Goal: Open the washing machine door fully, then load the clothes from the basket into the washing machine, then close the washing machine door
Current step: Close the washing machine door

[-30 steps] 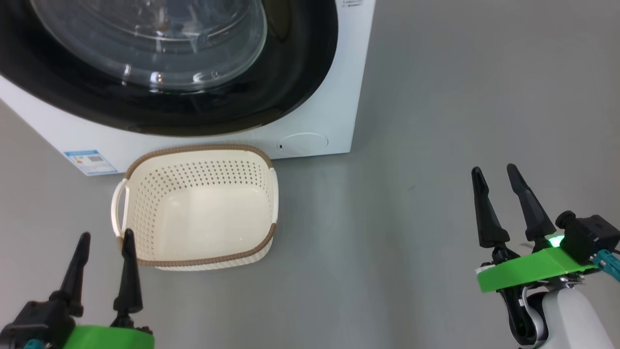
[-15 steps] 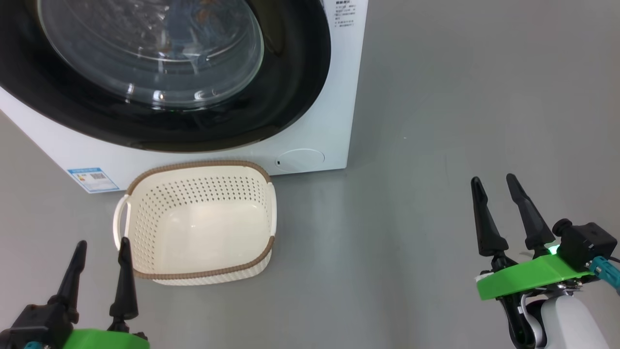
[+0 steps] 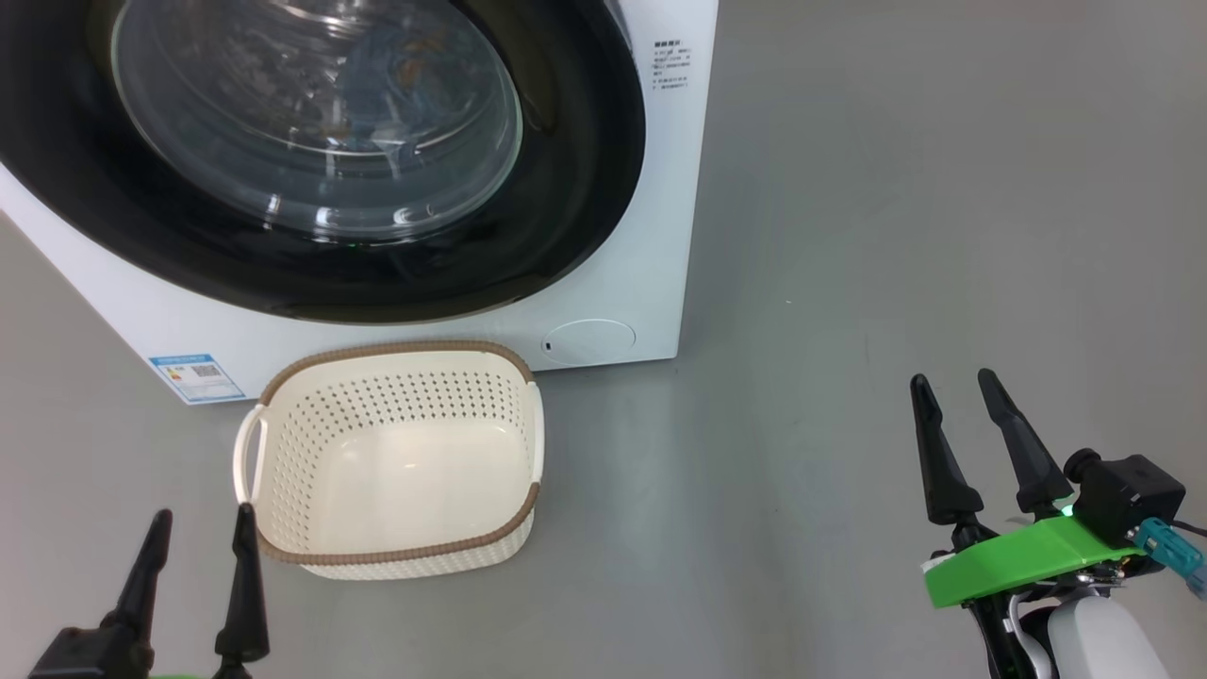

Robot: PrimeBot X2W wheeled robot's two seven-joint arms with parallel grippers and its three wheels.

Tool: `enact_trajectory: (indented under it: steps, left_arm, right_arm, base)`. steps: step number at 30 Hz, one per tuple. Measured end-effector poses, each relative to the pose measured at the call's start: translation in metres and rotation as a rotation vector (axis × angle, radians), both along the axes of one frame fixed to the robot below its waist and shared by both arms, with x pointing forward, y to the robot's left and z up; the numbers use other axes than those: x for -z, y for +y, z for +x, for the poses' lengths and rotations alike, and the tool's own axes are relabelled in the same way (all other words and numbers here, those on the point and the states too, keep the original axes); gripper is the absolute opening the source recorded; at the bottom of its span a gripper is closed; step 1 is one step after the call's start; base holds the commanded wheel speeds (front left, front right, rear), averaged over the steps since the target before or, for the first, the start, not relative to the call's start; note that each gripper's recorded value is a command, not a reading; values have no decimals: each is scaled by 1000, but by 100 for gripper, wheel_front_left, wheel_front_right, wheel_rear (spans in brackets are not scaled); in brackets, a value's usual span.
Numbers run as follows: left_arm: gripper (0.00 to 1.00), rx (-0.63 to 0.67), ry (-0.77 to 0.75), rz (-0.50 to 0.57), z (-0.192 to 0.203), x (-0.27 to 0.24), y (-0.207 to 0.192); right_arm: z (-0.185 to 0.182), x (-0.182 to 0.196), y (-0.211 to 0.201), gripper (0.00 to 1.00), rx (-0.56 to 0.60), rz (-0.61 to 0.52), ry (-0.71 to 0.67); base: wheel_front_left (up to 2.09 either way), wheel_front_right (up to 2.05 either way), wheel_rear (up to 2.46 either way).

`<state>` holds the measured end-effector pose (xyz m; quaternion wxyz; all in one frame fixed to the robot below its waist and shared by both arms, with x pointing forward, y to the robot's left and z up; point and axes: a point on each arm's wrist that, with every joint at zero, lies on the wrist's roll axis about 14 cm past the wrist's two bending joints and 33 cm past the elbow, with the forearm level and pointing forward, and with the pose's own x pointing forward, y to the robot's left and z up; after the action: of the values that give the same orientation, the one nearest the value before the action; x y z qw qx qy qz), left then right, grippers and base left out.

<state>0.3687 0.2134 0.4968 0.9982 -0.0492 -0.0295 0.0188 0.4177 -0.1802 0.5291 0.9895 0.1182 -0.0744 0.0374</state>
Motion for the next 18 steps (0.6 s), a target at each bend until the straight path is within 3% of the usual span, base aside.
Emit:
enact_trajectory:
  steps: [18]
  left_arm:
    - [100,-5,-9,19,-6,-4,4]
  right_arm:
    - [0,1,4,100,-12,1,7]
  base:
    - [0,0,0]
